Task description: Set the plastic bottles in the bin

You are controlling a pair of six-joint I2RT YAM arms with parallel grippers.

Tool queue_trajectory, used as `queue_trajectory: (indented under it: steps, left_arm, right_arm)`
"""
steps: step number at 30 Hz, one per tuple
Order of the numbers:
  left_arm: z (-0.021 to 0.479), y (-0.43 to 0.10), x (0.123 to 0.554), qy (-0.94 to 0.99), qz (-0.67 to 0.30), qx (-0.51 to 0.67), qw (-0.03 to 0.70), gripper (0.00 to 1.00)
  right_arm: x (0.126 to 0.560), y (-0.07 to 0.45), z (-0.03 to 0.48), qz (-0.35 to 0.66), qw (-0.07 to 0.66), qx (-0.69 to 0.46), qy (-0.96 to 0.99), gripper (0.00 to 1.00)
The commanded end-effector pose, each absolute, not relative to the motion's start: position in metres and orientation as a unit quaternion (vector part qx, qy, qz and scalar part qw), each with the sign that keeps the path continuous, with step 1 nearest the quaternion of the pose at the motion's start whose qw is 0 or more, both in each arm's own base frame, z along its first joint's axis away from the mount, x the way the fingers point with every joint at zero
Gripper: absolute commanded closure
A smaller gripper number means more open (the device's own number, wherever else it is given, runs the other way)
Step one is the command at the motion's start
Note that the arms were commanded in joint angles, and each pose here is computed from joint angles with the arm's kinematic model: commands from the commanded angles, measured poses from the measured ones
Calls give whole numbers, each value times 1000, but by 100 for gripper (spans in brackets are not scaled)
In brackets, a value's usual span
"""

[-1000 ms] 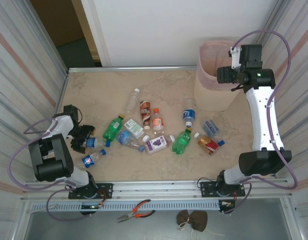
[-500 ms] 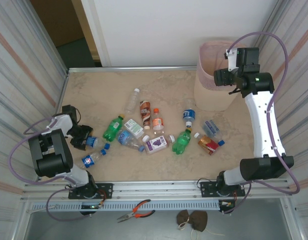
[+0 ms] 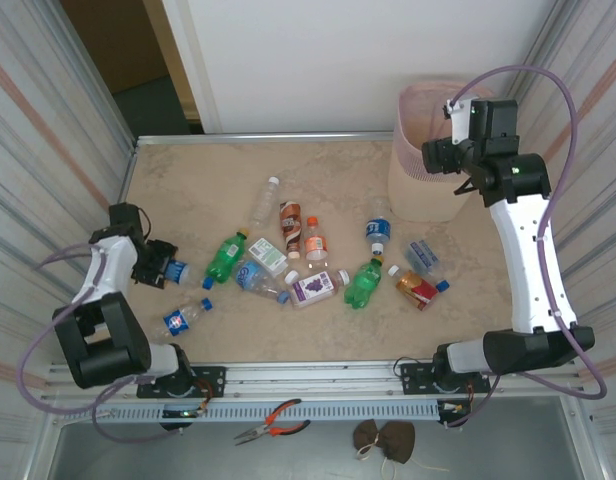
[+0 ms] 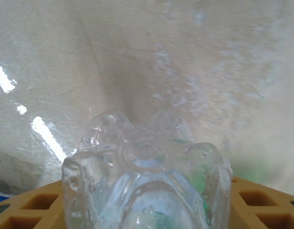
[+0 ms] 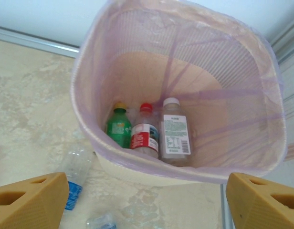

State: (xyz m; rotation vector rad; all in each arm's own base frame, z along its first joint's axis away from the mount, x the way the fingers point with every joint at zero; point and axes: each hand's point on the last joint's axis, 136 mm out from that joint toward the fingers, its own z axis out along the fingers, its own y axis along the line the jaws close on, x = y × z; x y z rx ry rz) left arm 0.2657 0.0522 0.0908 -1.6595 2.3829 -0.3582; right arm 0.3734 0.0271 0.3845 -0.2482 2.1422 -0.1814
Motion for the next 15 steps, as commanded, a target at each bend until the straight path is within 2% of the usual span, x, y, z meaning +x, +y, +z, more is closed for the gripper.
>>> queue_trajectory:
  steps: [1, 9, 15]
  left_arm:
    - [130, 47, 280, 823, -169, -512, 177, 44]
    - [225, 9, 316, 807, -319, -319, 381, 43]
    - [294, -29, 316, 759, -414, -156, 478, 40]
  right_arm:
    - [365, 45, 396, -46, 497, -117, 859, 15]
    - [357, 106, 392, 76, 508, -157, 843, 15]
    - [344, 158, 398, 181, 520, -202, 810, 15]
